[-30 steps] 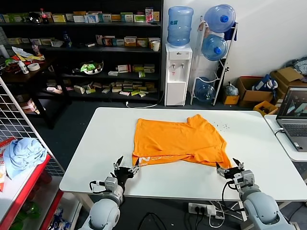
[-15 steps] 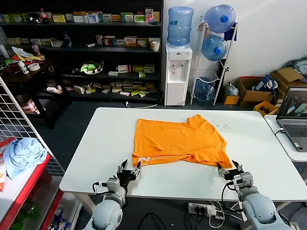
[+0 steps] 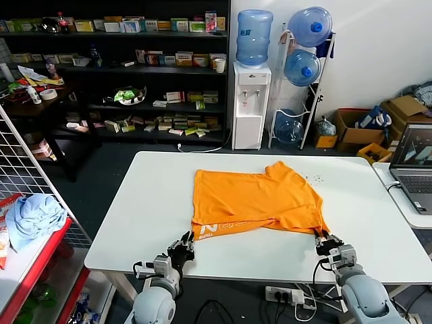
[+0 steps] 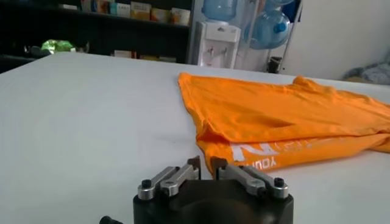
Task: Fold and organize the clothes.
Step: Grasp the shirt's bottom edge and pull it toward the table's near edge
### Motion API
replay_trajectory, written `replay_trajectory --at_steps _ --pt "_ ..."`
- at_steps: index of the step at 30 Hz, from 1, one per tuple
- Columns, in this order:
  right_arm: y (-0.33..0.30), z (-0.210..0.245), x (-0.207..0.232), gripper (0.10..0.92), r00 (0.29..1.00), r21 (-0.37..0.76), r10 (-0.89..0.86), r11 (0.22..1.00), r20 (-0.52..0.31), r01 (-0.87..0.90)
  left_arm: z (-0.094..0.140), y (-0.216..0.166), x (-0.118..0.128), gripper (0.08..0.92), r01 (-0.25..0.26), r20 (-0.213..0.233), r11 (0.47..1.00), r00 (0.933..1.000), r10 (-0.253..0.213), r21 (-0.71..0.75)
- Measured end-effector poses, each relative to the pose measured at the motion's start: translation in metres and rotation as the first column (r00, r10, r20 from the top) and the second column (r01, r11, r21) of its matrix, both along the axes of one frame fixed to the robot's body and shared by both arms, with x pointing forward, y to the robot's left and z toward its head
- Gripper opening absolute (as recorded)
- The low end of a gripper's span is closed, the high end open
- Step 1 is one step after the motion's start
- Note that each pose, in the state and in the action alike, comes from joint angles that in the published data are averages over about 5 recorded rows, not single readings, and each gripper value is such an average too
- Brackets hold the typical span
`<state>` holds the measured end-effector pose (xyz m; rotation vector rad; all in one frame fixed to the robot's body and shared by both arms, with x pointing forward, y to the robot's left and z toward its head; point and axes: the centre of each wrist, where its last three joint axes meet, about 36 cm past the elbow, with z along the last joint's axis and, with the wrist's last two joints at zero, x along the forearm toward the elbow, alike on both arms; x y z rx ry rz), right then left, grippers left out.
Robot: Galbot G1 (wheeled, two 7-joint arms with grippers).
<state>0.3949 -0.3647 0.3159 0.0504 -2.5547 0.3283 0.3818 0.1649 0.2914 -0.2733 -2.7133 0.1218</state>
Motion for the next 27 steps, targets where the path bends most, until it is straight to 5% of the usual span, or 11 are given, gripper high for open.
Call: replay_trajectory --at_steps 4,9,27 --pt "-0.001 0.004 -0.004 0.128 1.000 -0.004 0.000 1.000 -0.004 0.000 0.002 0.001 -0.003 0.097 0.011 -0.005 1.000 0.9999 -0.011 0.001" --pt "-0.001 0.008 -0.010 0.128 1.000 -0.009 0.005 1.000 -0.009 -0.005 0.007 0.004 -0.004 0.095 0.014 0.007 1.000 0.9999 -0.014 -0.007" --pt "0.004 0.010 -0.017 0.128 1.000 -0.008 0.014 1.000 -0.010 -0.015 0.008 -0.012 -0.011 0.578 0.034 0.025 0.998 0.9991 -0.033 -0.047"
